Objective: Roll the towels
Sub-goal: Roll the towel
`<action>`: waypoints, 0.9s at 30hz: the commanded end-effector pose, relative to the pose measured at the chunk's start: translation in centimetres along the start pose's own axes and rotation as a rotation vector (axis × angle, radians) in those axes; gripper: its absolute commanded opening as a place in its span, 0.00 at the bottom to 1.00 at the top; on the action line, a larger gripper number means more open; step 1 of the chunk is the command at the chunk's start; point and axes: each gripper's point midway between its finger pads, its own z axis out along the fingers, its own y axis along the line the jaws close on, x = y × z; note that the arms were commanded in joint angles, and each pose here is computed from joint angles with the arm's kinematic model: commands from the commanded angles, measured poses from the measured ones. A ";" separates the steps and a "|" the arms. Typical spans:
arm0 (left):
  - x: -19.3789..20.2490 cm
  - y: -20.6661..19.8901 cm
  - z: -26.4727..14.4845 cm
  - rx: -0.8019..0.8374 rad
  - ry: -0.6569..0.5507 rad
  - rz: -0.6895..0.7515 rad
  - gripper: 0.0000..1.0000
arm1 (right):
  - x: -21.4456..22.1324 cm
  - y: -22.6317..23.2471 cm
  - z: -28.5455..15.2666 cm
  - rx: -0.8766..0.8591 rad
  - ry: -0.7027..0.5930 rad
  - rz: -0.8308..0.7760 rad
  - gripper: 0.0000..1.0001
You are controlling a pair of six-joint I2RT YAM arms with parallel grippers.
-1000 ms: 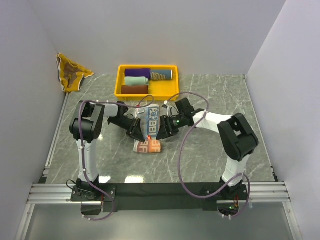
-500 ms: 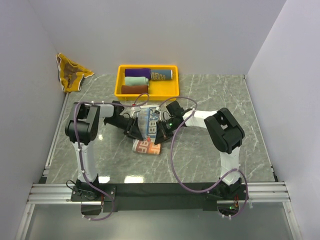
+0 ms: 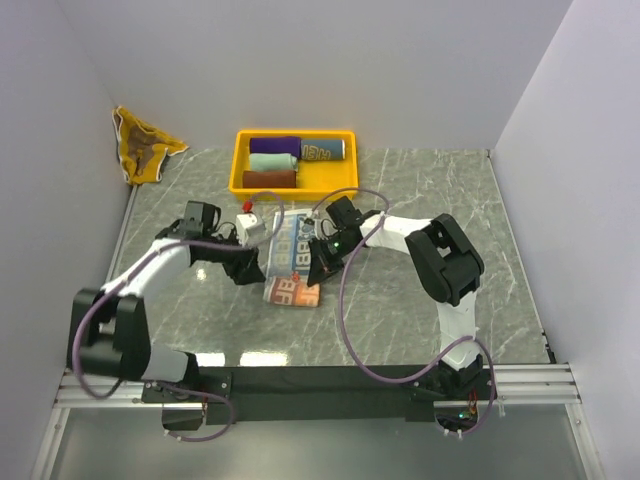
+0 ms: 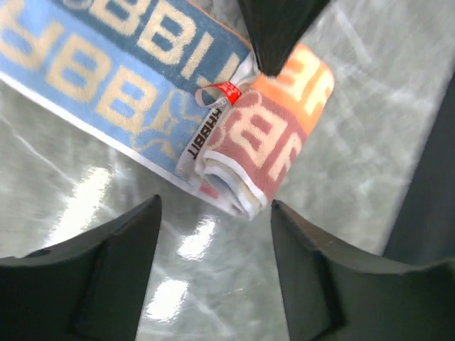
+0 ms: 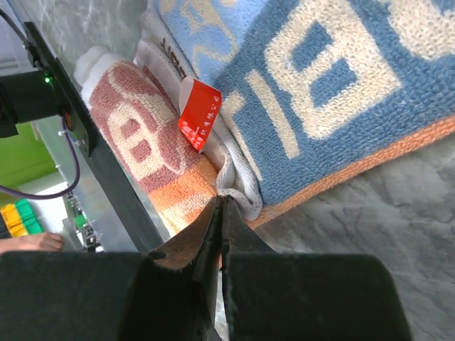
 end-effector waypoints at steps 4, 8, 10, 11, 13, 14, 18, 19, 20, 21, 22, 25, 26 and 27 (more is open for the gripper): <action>-0.2 -0.6 0.6 -0.137 0.032 0.498 0.70 | -2.9 2.0 -1.4 0.031 -0.071 -0.099 0.05; 0.5 -1.9 2.1 -0.181 0.044 0.683 0.69 | -3.5 2.9 -1.5 0.024 -0.080 -0.129 0.05; -0.3 -2.3 2.3 -0.207 0.019 0.764 0.69 | -3.6 3.0 -1.1 0.027 -0.066 -0.141 0.04; 0.3 -2.6 2.9 -0.204 0.035 0.785 0.69 | -3.7 3.2 -1.0 0.023 -0.064 -0.142 0.04; -0.2 -3.0 3.2 -0.206 0.020 0.835 0.69 | -3.7 3.4 -0.7 0.019 -0.061 -0.150 0.04; 0.0 -3.3 3.6 -0.197 0.021 0.850 0.69 | -3.6 3.6 -0.4 0.021 -0.055 -0.158 0.04; 0.4 -3.9 4.4 -0.177 0.026 0.896 0.69 | -2.5 1.3 1.9 0.071 0.008 -0.122 0.04; 0.6 -4.2 4.8 -0.159 0.034 0.916 0.68 | -2.4 0.6 2.2 0.090 0.017 -0.101 0.04; 1.0 -4.4 5.0 -0.144 0.046 0.924 0.67 | -2.2 -0.1 2.5 0.103 0.030 -0.086 0.03; 1.3 -4.6 5.3 -0.133 0.053 0.935 0.66 | -1.8 -0.9 2.9 0.116 0.040 -0.066 0.03; 1.7 -4.8 5.6 -0.120 0.064 0.944 0.66 | -1.7 -1.4 3.0 0.123 0.044 -0.058 0.03; 2.9 -5.0 6.3 -0.082 0.101 0.944 0.63 | -1.5 -2.1 3.2 0.132 0.052 -0.050 0.03; 3.6 -4.9 6.5 -0.069 0.128 0.938 0.63 | -1.7 -2.0 3.2 0.130 0.052 -0.053 0.03; 4.8 -4.5 7.1 -0.053 0.170 0.927 0.60 | -1.7 -2.0 3.3 0.127 0.051 -0.051 0.03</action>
